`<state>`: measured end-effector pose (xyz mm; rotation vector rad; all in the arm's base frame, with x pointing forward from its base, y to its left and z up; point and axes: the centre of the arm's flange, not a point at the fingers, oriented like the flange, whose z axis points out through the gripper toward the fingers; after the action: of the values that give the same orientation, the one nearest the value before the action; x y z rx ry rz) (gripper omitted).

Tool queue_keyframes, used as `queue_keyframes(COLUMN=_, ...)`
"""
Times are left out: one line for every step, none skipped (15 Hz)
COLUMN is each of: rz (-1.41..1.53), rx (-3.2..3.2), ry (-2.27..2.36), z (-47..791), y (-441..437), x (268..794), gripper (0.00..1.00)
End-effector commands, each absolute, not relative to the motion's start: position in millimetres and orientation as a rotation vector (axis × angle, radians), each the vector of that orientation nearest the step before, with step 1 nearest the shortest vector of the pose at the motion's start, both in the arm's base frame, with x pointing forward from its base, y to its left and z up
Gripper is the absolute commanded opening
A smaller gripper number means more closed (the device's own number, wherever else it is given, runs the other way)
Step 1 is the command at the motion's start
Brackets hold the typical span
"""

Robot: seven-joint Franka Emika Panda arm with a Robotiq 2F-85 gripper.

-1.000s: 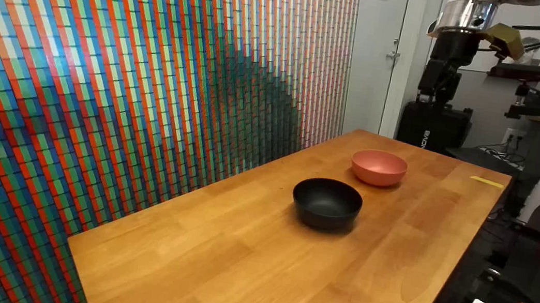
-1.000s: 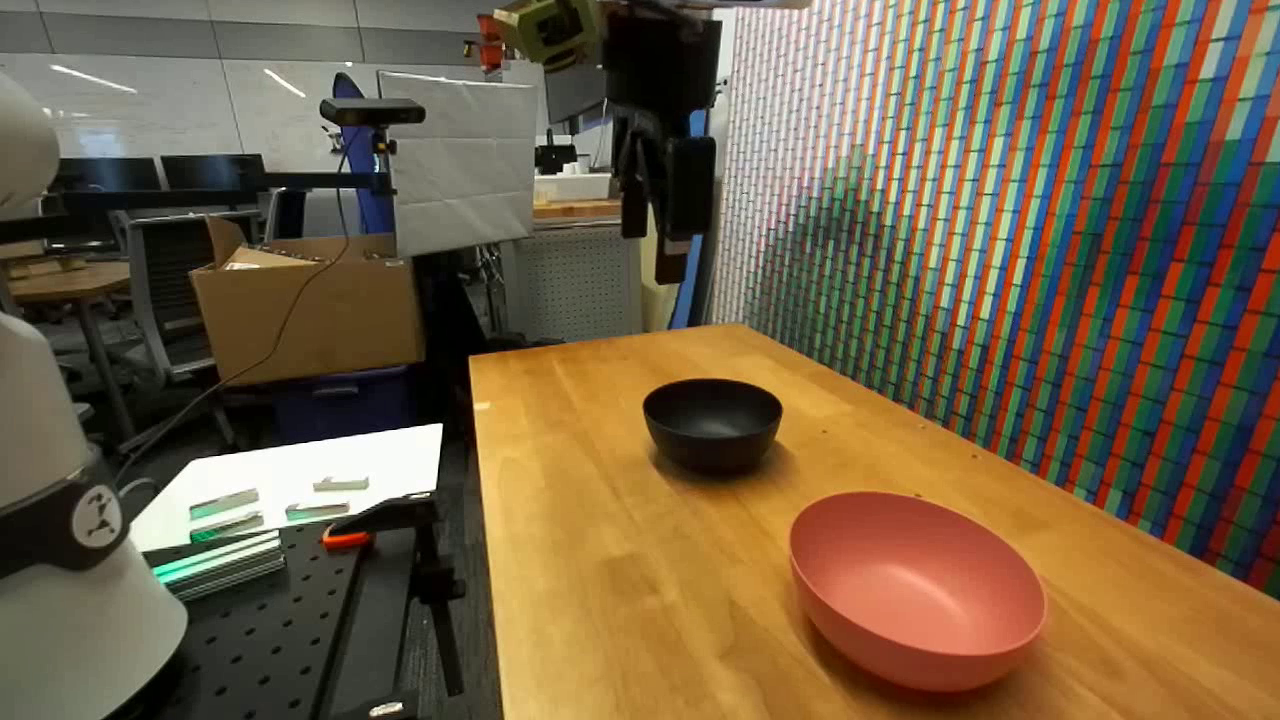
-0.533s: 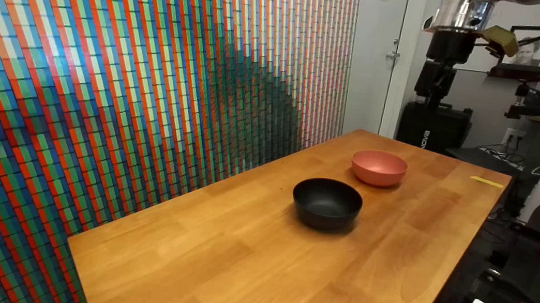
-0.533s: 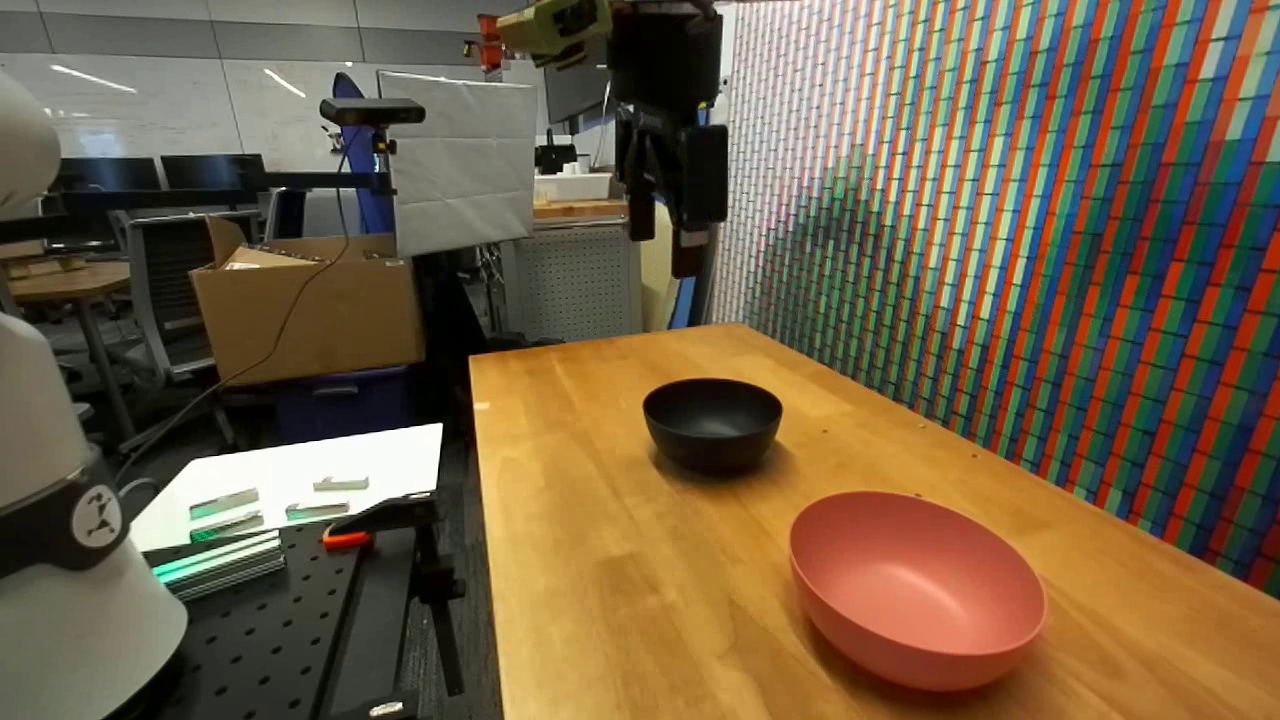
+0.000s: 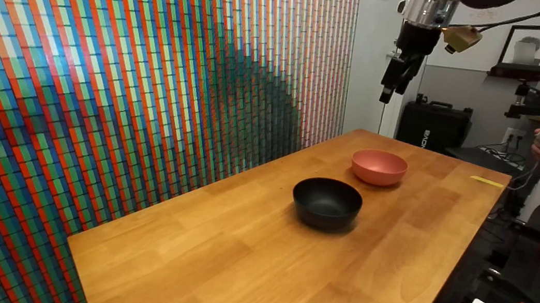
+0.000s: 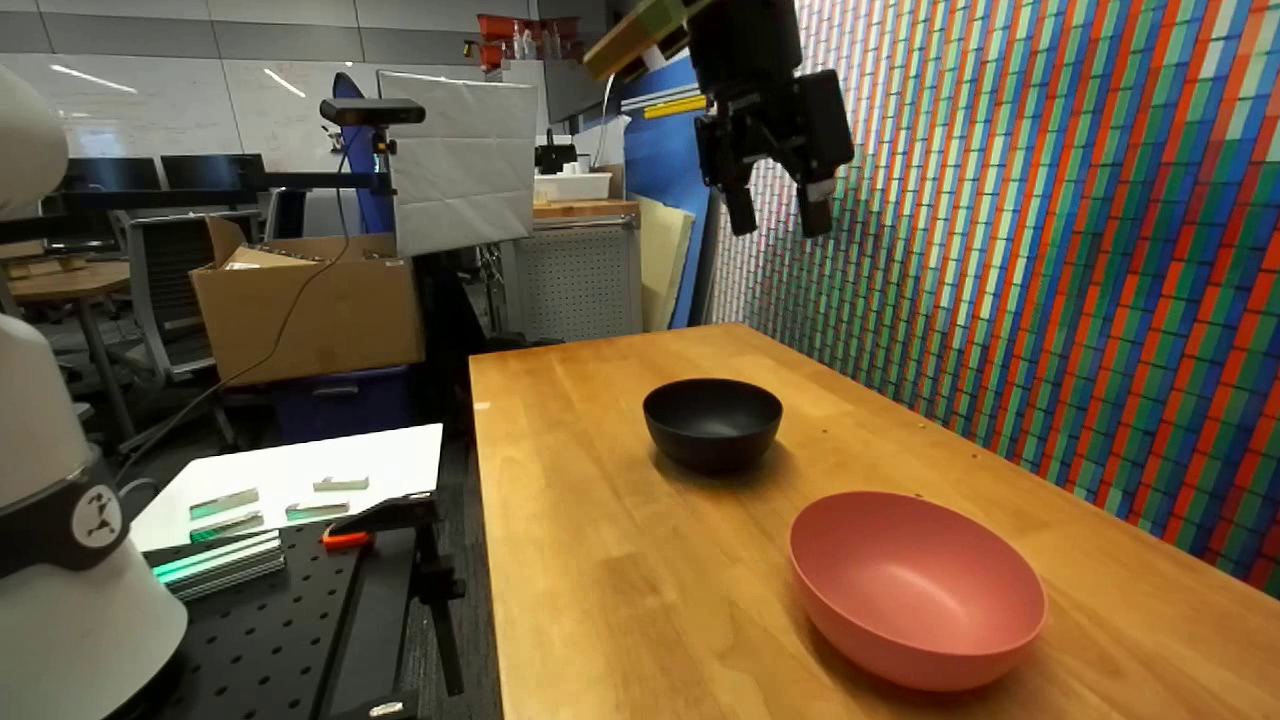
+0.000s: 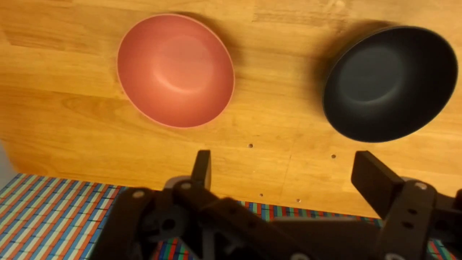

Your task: Put the pink bowl inside the black bowl

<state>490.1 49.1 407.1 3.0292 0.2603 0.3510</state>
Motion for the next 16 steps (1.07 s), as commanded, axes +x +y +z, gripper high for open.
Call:
queue_keyframes(rz=0.353, rx=3.009, ry=0.174, z=369.6, y=39.2, x=534.0, gripper=1.00)
queue_keyframes(rz=0.340, rx=3.009, ry=0.155, z=356.1, y=36.5, x=538.8, gripper=1.00)
queue_keyframes(rz=0.316, rx=3.013, ry=0.136, z=338.6, y=33.9, x=542.4, gripper=1.00)
queue_keyframes(rz=0.285, rx=3.017, ry=0.120, z=321.4, y=31.8, x=544.6, gripper=1.00)
queue_keyframes(rz=0.245, rx=3.027, ry=0.110, z=302.0, y=30.4, x=545.2, gripper=1.00)
queue_keyframes(rz=0.213, rx=3.032, ry=0.097, z=286.2, y=29.3, x=546.4, gripper=1.00)
queue_keyframes(rz=0.178, rx=3.033, ry=0.079, z=268.6, y=26.8, x=545.9, gripper=1.00)
queue_keyframes(rz=0.153, rx=3.035, ry=0.064, z=255.2, y=24.0, x=546.6, gripper=1.00)
queue_keyframes(rz=0.125, rx=3.026, ry=0.046, z=239.2, y=19.6, x=546.5, gripper=1.00)
queue_keyframes(rz=0.106, rx=3.020, ry=0.036, z=226.7, y=14.8, x=546.9, gripper=1.00)
queue_keyframes(rz=0.089, rx=3.009, ry=0.028, z=214.6, y=9.5, x=547.3, gripper=1.00)
queue_keyframes(rz=0.065, rx=3.005, ry=0.020, z=202.5, y=5.0, x=548.0, gripper=1.00)
queue_keyframes(rz=0.063, rx=2.992, ry=0.007, z=192.9, y=-0.6, x=549.1, gripper=1.00)
queue_keyframes(rz=0.054, rx=2.989, ry=0.000, z=183.3, y=-3.9, x=551.3, gripper=1.00)
queue_keyframes(rz=0.053, rx=2.981, ry=-0.013, z=175.8, y=-7.2, x=553.2, gripper=1.00)
queue_keyframes(rz=0.048, rx=2.984, ry=-0.020, z=168.7, y=-7.7, x=555.6, gripper=1.00)
